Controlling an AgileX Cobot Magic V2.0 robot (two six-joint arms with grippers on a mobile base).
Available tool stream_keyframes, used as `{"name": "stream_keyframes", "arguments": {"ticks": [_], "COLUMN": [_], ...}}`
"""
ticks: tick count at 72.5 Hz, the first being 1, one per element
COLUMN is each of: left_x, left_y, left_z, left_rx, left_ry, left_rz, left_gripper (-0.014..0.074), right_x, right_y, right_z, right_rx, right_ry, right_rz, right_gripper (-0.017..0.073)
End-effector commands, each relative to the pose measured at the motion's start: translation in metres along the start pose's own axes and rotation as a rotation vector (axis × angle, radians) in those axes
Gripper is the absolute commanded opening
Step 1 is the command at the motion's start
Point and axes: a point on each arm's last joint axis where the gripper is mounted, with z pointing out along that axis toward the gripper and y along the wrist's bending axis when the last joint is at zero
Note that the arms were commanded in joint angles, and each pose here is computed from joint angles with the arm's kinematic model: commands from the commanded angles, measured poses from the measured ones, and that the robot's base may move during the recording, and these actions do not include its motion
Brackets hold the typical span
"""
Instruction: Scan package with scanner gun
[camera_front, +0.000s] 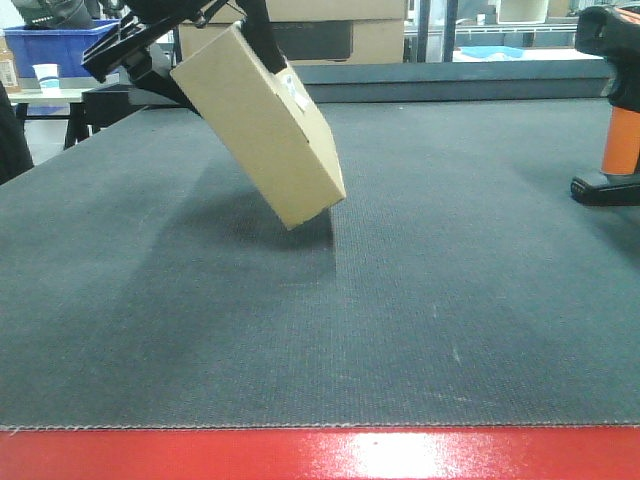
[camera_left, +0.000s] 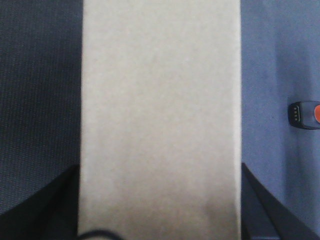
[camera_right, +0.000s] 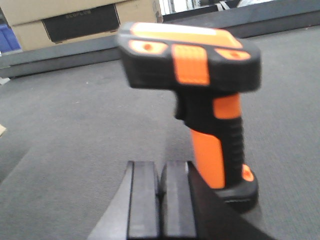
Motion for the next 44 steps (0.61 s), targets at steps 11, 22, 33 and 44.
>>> {"name": "stream_keyframes", "arguments": {"ticks": [11,22,33,44], "left_x": [0.000,0.000,0.001,0.002], "left_y": [-0.003,-0.002,-0.002,-0.003], "left_z": [-0.001,0.000,0.000,0.000], "left_rx": [0.012,0.010,0.005,0.005], "left_ry": [-0.008,-0.004,0.010,0.013], "left_rz": [-0.007,-0.007,-0.007,-0.006], "left_gripper": [-0.0111,-0.0111,-0.0111,-0.0111], "right_x": [0.006,0.000,-0.007,-0.011], "right_y": [-0.013,-0.018,-0.023,-0.024], "right_z": [0.017,0.034,0.047,0.050], "right_rx": [-0.010,0.005,0.043,0.053], "right_ry": [-0.026,-0.020,-0.010,-0.011], "right_rz": [0.017,0.011,0.014,0.015], "right_gripper": [-0.0168,-0.0168,-0.0167,-0.0162]}}
